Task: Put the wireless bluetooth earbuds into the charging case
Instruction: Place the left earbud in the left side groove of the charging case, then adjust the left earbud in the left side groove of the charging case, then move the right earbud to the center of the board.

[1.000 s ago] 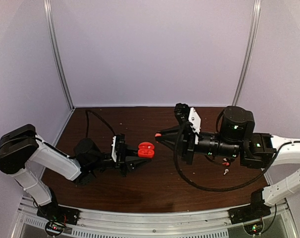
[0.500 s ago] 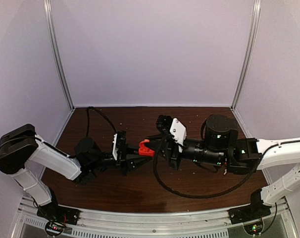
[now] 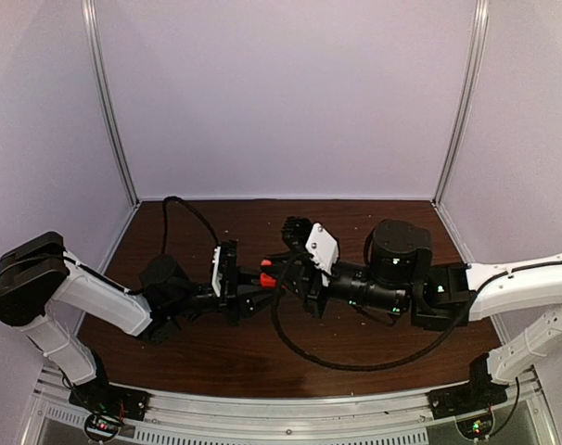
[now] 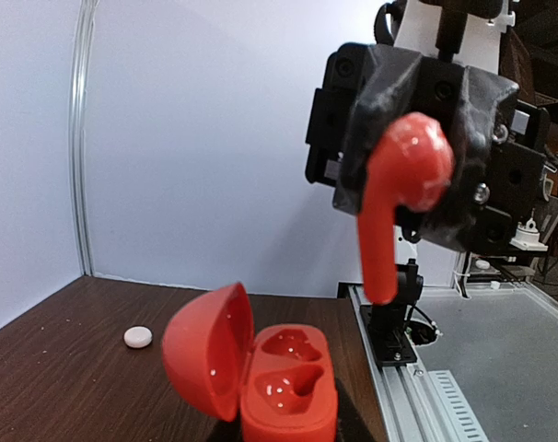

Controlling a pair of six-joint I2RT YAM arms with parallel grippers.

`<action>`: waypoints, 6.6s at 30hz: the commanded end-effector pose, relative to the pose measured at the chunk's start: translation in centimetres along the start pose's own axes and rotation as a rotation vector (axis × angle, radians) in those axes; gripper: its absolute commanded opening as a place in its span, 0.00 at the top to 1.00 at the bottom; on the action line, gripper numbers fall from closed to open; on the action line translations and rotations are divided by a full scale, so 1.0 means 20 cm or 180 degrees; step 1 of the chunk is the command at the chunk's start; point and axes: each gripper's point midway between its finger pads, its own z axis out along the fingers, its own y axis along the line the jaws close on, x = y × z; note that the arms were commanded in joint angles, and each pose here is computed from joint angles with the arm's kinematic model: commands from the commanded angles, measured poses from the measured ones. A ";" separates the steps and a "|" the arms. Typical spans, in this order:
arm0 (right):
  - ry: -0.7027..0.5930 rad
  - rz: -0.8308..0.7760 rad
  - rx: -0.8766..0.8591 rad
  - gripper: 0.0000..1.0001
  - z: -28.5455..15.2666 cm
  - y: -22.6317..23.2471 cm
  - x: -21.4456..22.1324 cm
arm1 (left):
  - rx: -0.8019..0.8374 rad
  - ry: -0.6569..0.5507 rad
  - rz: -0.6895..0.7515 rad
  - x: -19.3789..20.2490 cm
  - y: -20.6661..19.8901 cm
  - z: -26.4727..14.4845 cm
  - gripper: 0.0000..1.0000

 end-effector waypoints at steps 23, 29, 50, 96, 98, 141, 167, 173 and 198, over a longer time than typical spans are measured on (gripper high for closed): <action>0.0105 0.0092 0.0310 0.90 0.03 -0.05 0.12 | -0.0097 -0.0222 0.0110 -0.14 0.03 0.01 1.00; 0.0094 0.0097 0.0351 0.90 0.03 -0.07 0.11 | -0.0092 -0.0228 0.0106 -0.14 0.03 0.01 1.00; 0.0231 0.0155 0.0361 0.87 0.05 -0.06 0.21 | -0.0262 -0.0272 0.0159 -0.19 0.05 -0.02 1.00; 0.0910 -0.0363 -0.0358 0.23 -0.17 0.03 0.06 | 0.0922 0.0112 0.0067 -0.08 -0.21 0.03 1.00; 0.0948 -0.0375 -0.0347 0.22 -0.16 0.03 0.08 | 0.0937 0.0127 0.0072 -0.08 -0.21 0.03 1.00; 0.0941 -0.0132 -0.0187 0.19 -0.07 -0.11 0.18 | 0.0929 0.0187 0.0143 -0.05 -0.19 0.08 1.00; 0.1004 -0.0003 -0.0251 0.19 -0.03 -0.13 0.29 | 0.0869 0.0228 0.0256 -0.05 -0.18 0.09 1.00; 0.0792 0.0054 -0.0658 0.18 -0.07 -0.03 0.19 | 0.0752 0.0224 0.0215 -0.05 -0.15 0.09 1.00; 0.0850 0.0981 0.1019 0.00 -0.36 -0.51 0.08 | -0.0728 0.0192 0.0294 -0.08 0.15 -0.09 1.00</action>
